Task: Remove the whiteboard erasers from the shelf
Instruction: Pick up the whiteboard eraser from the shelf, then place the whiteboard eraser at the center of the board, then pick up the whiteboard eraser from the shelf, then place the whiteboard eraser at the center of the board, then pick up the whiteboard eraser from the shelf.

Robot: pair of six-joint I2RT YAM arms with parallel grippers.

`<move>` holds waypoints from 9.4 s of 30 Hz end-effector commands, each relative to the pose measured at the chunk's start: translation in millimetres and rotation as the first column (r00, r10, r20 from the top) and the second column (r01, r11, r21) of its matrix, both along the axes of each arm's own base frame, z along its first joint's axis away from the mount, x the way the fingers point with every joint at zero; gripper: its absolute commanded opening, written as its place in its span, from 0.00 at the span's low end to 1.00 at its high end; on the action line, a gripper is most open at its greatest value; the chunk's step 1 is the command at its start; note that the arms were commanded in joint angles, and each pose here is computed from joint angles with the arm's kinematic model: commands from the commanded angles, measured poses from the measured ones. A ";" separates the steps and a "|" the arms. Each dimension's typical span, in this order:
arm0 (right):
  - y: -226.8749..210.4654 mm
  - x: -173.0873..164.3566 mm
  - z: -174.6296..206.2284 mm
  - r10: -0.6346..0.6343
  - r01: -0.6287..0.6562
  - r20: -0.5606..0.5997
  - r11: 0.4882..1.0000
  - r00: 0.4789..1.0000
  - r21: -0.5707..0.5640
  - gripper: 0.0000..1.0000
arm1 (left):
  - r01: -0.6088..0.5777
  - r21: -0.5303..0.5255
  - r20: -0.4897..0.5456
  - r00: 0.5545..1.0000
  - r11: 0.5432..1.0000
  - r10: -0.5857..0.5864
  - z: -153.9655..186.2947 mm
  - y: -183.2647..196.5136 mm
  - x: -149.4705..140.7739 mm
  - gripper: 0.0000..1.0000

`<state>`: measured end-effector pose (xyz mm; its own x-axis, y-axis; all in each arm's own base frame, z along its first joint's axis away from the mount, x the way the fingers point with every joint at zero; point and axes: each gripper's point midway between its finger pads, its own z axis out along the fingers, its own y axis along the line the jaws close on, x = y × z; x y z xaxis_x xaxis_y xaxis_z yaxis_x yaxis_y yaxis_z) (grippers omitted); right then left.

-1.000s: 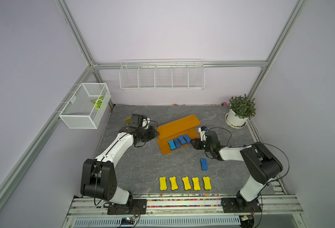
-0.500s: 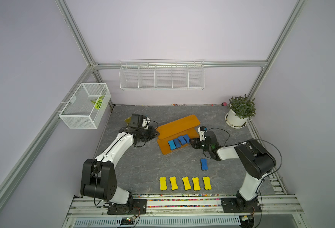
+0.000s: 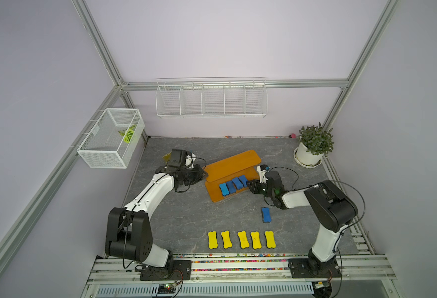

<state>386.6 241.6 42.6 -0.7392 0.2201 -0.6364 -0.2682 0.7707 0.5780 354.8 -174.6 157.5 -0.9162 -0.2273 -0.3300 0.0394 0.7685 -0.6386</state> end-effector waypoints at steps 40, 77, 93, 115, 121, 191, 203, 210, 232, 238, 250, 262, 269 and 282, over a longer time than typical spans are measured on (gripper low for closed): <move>-38.7 -146.5 19.3 -0.172 0.136 -0.140 0.964 0.975 -0.230 0.00 | 0.012 0.008 0.052 0.999 1.000 -0.012 16.6 3.4 -6.8 0.50; -28.9 -205.8 18.2 0.043 -0.146 -0.245 0.894 0.969 -0.422 0.37 | 0.012 0.007 0.061 0.998 1.000 -0.012 18.2 3.8 -7.9 0.50; 24.6 -86.9 62.3 0.035 -0.040 -0.042 0.992 0.998 -0.119 0.39 | 0.005 0.015 0.035 0.999 1.000 -0.005 9.2 4.4 -6.7 0.35; 36.9 -17.5 28.6 -0.014 0.014 0.029 1.000 0.999 -0.002 0.35 | -0.001 0.037 0.007 1.000 0.999 0.001 -1.5 6.4 -5.1 0.29; 33.4 -11.8 23.7 -0.022 0.021 0.042 0.999 0.999 0.026 0.36 | 0.001 0.036 0.005 1.000 0.999 -0.001 -2.3 6.1 -5.1 0.29; 12.6 -149.1 32.8 0.034 -0.041 -0.060 0.992 0.998 -0.120 0.00 | -0.011 0.016 0.054 0.998 1.000 0.010 17.1 7.1 -8.7 0.32; 23.7 -178.3 -0.6 0.120 -0.149 -0.155 0.970 0.981 -0.190 0.00 | 0.000 -0.002 0.055 0.998 1.000 0.000 19.3 4.0 -9.0 0.32; 28.2 -187.0 -6.4 0.159 -0.201 -0.207 0.959 0.965 -0.200 0.01 | 0.000 0.006 0.053 0.999 1.000 0.000 18.2 4.7 -9.0 0.32; 37.0 -212.9 0.1 0.248 -0.302 -0.277 0.938 0.928 -0.172 0.32 | -0.002 0.010 0.052 0.999 1.000 0.001 17.4 5.1 -6.8 0.33; 41.4 -215.3 -0.4 0.268 -0.321 -0.281 0.933 0.921 -0.161 0.32 | -0.002 0.009 0.050 0.999 1.000 0.001 16.8 5.0 -6.6 0.32; 49.2 -216.1 -3.5 0.295 -0.348 -0.290 0.925 0.910 -0.152 0.32 | -0.003 0.012 0.049 0.999 1.000 0.003 15.9 5.0 -6.1 0.33; 39.6 -189.8 34.2 0.226 -0.259 -0.155 0.935 0.962 -0.241 0.35 | -0.001 0.004 0.041 0.999 1.000 0.001 12.9 3.6 -6.9 0.33; 56.2 -135.3 61.2 0.185 -0.181 0.005 0.966 0.983 -0.185 0.36 | -0.009 0.027 0.015 1.000 1.000 0.009 3.2 6.5 -6.3 0.33; 50.6 -50.3 55.0 0.082 -0.067 0.103 0.989 0.991 -0.135 0.37 | -0.001 0.022 -0.032 0.999 1.000 0.002 -11.8 2.4 -0.6 0.26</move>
<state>320.6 281.3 87.0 -0.7184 0.0541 -0.6935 -0.3446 0.8383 0.4224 352.3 -172.6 156.2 -0.9160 -0.2239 -0.3328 0.0391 0.7758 -0.6298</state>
